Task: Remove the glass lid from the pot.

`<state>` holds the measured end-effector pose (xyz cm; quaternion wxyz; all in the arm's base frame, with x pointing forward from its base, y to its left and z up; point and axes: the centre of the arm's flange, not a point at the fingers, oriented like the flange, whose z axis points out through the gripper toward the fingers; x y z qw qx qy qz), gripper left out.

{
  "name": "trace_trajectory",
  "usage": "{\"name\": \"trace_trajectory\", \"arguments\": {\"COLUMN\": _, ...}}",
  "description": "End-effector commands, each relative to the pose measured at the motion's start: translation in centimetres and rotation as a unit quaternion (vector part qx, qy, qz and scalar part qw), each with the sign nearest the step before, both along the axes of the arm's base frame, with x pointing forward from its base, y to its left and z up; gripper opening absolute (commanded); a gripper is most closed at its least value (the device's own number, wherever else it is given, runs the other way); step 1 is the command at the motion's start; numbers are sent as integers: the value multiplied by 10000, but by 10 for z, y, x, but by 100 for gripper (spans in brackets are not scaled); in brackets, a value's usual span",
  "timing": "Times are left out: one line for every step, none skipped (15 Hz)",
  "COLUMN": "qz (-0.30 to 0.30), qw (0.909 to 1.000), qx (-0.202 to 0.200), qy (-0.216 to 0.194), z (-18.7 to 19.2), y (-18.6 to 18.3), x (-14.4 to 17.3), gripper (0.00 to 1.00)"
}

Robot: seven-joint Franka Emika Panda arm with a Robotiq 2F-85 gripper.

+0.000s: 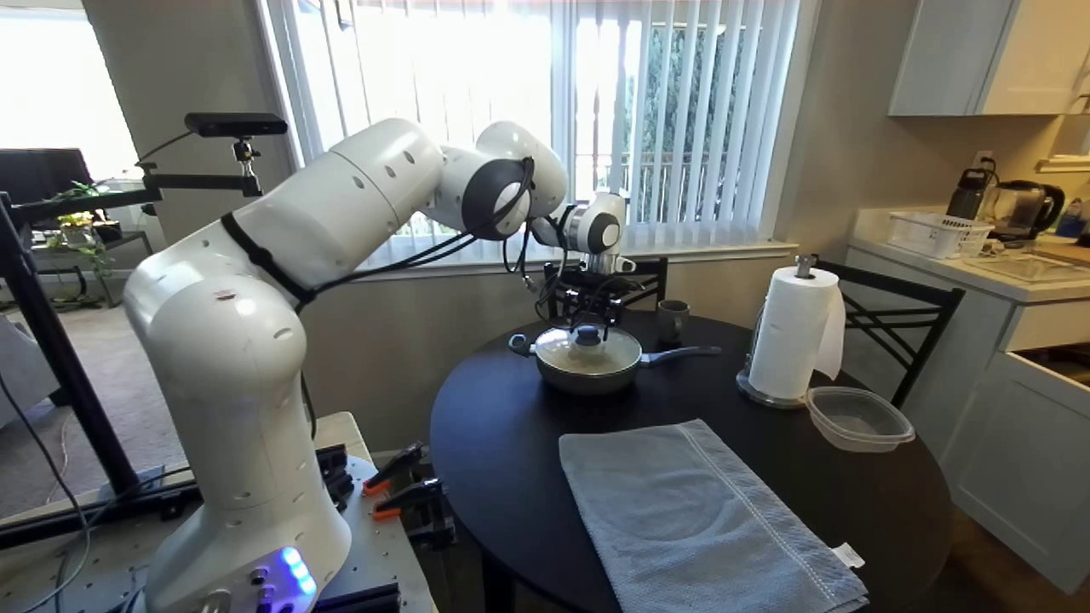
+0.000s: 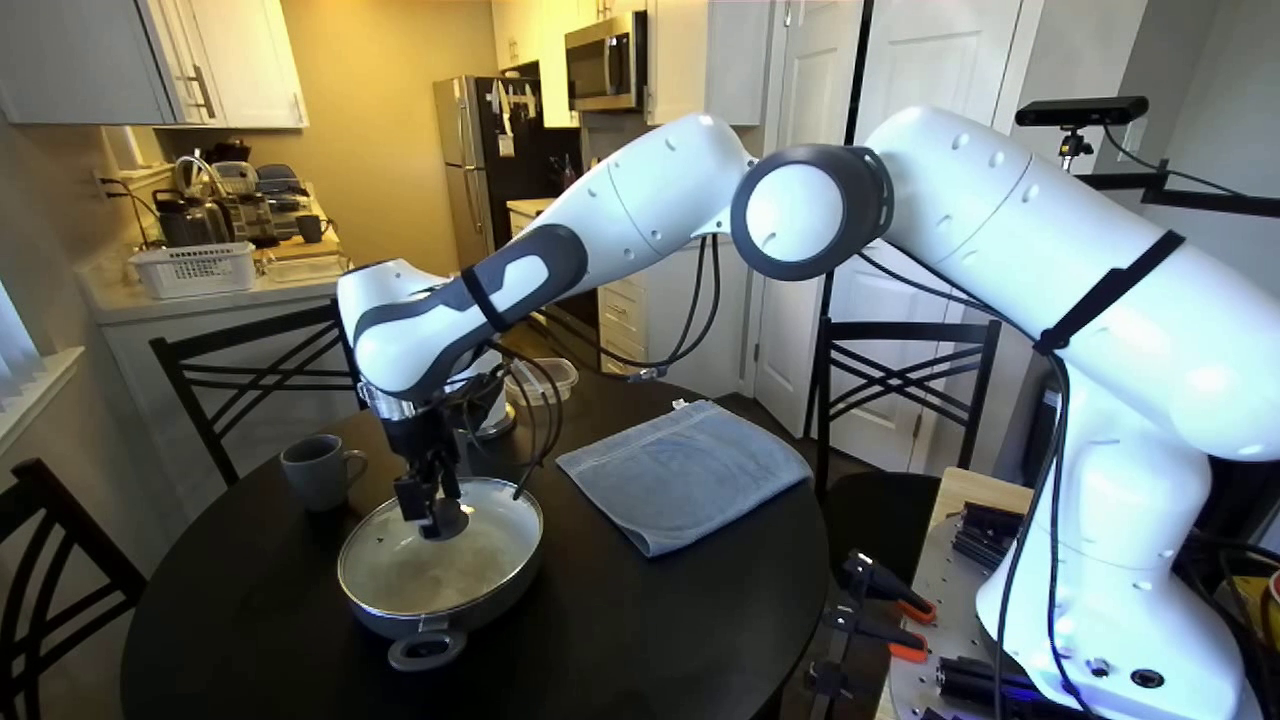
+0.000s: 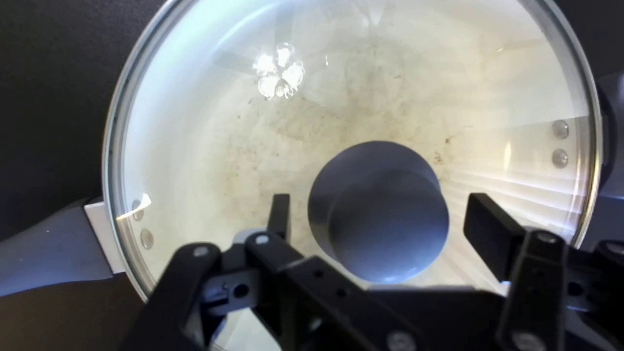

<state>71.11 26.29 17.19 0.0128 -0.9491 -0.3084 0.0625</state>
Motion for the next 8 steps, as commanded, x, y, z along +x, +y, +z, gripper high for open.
{"name": "trace_trajectory", "arguments": {"qz": 149, "qw": 9997, "qx": 147, "qy": 85, "z": 3, "y": -1, "x": 7, "gripper": 60}}
{"name": "trace_trajectory", "arguments": {"qz": 146, "qw": 9998, "qx": 135, "qy": 76, "z": 2, "y": 1, "x": 6, "gripper": 53}}
{"name": "trace_trajectory", "arguments": {"qz": 135, "qw": 9998, "qx": 133, "qy": 74, "z": 2, "y": 0, "x": 6, "gripper": 47}}
{"name": "trace_trajectory", "arguments": {"qz": 132, "qw": 9998, "qx": 128, "qy": 71, "z": 3, "y": 0, "x": 6, "gripper": 39}}
{"name": "trace_trajectory", "arguments": {"qz": 120, "qw": 9998, "qx": 127, "qy": 52, "z": 5, "y": 0, "x": 7, "gripper": 36}}
{"name": "trace_trajectory", "arguments": {"qz": 109, "qw": 9999, "qx": 110, "qy": 57, "z": 6, "y": 0, "x": 7, "gripper": 35}}
{"name": "trace_trajectory", "arguments": {"qz": 73, "qw": 9999, "qx": 70, "qy": 74, "z": 7, "y": -1, "x": 8, "gripper": 35}}
{"name": "trace_trajectory", "arguments": {"qz": 35, "qw": 10000, "qx": 13, "qy": 79, "z": 11, "y": -2, "x": 7, "gripper": 34}}
